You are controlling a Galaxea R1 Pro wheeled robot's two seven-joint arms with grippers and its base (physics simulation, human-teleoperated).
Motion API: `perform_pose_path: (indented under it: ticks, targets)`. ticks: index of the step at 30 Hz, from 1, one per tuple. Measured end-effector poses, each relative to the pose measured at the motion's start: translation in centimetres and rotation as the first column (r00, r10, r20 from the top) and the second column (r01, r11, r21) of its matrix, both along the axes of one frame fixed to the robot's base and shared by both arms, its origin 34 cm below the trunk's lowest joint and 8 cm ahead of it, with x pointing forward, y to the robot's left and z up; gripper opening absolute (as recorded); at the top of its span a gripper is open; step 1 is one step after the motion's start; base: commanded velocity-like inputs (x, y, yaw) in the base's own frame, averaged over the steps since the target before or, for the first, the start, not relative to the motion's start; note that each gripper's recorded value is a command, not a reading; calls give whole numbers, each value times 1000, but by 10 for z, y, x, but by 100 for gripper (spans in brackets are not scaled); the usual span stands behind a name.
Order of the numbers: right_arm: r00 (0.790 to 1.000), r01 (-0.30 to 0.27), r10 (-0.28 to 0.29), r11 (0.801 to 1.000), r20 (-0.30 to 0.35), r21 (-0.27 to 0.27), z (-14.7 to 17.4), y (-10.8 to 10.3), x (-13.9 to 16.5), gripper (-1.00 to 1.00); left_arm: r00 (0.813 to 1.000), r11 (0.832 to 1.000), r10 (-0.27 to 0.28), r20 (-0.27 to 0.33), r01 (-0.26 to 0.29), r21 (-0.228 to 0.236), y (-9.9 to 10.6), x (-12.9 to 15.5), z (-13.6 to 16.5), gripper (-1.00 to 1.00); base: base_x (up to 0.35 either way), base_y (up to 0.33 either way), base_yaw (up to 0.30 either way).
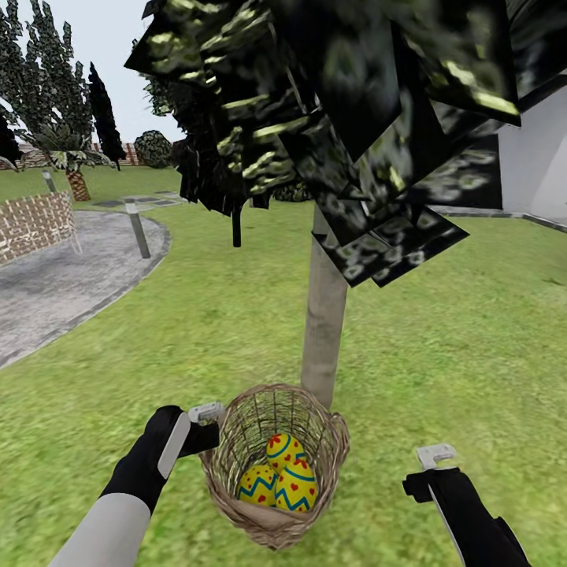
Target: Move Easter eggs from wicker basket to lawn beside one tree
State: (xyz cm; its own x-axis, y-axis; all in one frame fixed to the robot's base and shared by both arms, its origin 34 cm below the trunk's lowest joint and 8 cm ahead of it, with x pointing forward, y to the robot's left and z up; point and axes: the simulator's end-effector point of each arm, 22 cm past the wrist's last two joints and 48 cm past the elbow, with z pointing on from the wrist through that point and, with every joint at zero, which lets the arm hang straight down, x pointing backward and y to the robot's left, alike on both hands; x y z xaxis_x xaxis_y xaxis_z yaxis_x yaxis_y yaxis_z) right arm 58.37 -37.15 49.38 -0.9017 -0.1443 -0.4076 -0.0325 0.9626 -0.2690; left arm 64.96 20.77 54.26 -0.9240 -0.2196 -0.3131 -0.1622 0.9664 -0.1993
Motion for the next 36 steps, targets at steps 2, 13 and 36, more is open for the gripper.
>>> perform_pose_path:
  ticks: [2,13,36]
  targets:
    - [1000,0,0,1000,0,0,-4,0,-1,100,1000,1000,0,0,0,-1,0,-1,-4,-100,0,0,0]
    - [1000,0,0,1000,-1,1,-27,0,-5,100,1000,1000,0,0,0,-1,0,-5,-27,-100,0,0,0]
    - [1000,-5,5,1000,-4,0,-77,2,-16,100,1000,1000,0,1,0,-1,0,-14,-75,-100,0,0,0]
